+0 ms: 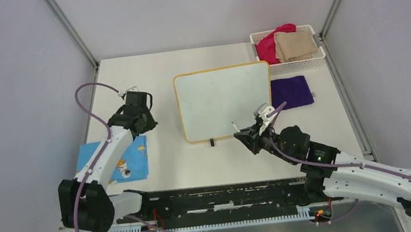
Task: Write a sentence on the whiteboard
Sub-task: Place the pen cap at the center of the board, then adjust the whiteboard marker.
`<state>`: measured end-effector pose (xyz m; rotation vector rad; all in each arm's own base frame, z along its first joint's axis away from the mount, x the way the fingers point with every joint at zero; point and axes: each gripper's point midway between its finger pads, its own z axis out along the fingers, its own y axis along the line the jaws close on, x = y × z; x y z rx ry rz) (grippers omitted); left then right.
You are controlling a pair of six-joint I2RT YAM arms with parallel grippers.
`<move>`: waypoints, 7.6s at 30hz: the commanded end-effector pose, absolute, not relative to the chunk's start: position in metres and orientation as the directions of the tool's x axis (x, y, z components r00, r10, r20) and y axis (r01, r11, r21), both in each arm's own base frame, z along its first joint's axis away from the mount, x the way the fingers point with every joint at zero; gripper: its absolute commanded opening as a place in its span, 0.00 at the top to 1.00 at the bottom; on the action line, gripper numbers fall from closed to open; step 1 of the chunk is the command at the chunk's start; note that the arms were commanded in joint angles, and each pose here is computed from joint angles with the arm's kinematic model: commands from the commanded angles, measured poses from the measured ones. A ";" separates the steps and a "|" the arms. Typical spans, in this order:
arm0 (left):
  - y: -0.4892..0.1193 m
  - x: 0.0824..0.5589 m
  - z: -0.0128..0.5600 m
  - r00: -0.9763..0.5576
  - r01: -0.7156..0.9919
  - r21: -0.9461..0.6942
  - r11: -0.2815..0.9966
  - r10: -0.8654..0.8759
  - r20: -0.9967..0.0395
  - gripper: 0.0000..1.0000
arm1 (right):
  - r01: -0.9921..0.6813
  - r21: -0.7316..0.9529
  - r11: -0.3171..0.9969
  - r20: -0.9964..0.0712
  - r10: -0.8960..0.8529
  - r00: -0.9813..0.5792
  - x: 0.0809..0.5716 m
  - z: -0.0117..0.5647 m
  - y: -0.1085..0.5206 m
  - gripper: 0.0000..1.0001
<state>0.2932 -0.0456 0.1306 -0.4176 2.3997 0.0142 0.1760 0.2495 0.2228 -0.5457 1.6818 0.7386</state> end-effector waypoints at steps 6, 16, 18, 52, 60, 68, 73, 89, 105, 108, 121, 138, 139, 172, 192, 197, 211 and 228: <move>-0.076 0.356 0.086 -0.779 -0.258 -0.185 0.948 -0.318 -0.540 0.98 | -0.723 0.150 0.674 -0.982 0.017 -0.188 0.171 0.227 0.245 1.00; -0.070 0.372 0.048 -0.815 -0.289 -0.104 0.952 -0.301 -0.495 0.98 | -0.729 0.128 0.673 -0.985 0.001 -0.173 0.171 0.227 0.244 1.00; -0.067 0.370 0.042 -0.821 -0.292 -0.084 0.953 -0.295 -0.488 0.98 | -0.726 0.113 0.678 -0.984 -0.022 -0.174 0.171 0.226 0.242 1.00; -0.064 0.361 0.010 -0.861 -0.284 -0.043 0.958 -0.275 -0.429 0.65 | -0.701 0.100 0.706 -0.986 -0.026 -0.166 0.178 0.237 0.239 1.00; -0.060 0.365 0.026 -0.832 -0.304 -0.045 0.952 -0.288 -0.474 0.58 | -0.702 0.102 0.705 -0.984 -0.032 -0.174 0.178 0.235 0.240 1.00; -0.043 0.370 0.096 -0.678 -0.381 -0.093 0.920 -0.346 -0.649 0.45 | -0.700 0.096 0.708 -0.984 -0.039 -0.175 0.179 0.237 0.240 1.00; -0.046 0.361 0.166 -0.522 -0.322 -0.232 0.918 -0.377 -0.765 0.11 | -0.699 0.075 0.711 -0.986 -0.052 -0.158 0.181 0.244 0.241 1.00; -0.170 0.300 0.373 -0.081 0.340 -0.374 0.863 -0.369 -0.926 0.00 | -0.698 -0.019 0.716 -0.990 -0.109 -0.084 0.197 0.260 0.256 1.00; -0.275 0.223 0.399 -0.254 0.866 -0.389 0.313 -0.394 -0.883 0.00 | -0.769 0.024 0.639 -1.000 0.001 -0.031 0.188 0.277 0.277 1.00; -0.277 0.189 0.401 -0.244 0.928 -0.320 0.191 -0.337 -0.909 0.00 | -0.833 0.005 0.554 -1.000 -0.010 -0.013 0.175 0.291 0.289 1.00; -0.261 0.141 0.387 -0.287 0.939 -0.323 0.114 -0.253 -0.924 0.02 | -0.951 0.002 0.309 -0.999 0.048 0.013 0.138 0.344 0.322 1.00; -0.262 0.118 0.375 -0.344 0.936 -0.352 0.012 -0.181 -0.921 0.35 | -0.973 0.031 0.229 -0.991 0.131 -0.001 0.126 0.362 0.331 1.00; -0.262 0.118 0.375 -0.345 0.936 -0.353 0.012 -0.180 -0.921 0.36 | -0.973 0.033 0.229 -0.991 0.135 -0.002 0.126 0.363 0.331 1.00; -0.267 0.112 0.374 -0.346 0.937 -0.348 -0.023 -0.193 -0.918 0.86 | -0.981 0.061 0.185 -0.982 0.185 -0.026 0.122 0.371 0.341 1.00; -0.250 0.131 0.414 -0.309 0.918 -0.383 0.108 -0.411 -0.858 0.98 | -0.954 0.126 0.272 -0.962 0.267 -0.051 0.127 0.373 0.316 0.34; -0.247 0.126 0.425 -0.320 0.917 -0.392 0.075 -0.448 -0.835 0.98 | -0.943 0.159 0.293 -0.952 0.299 -0.068 0.132 0.375 0.312 0.35; -0.248 0.115 0.421 -0.334 0.924 -0.380 0.032 -0.414 -0.847 0.98 | -0.953 0.163 0.255 -0.939 0.335 -0.071 0.128 0.387 0.315 0.78; -0.250 0.104 0.427 -0.348 0.931 -0.364 -0.038 -0.399 -0.848 0.66 | -0.964 0.137 0.227 -0.953 0.295 -0.066 0.123 0.382 0.320 1.00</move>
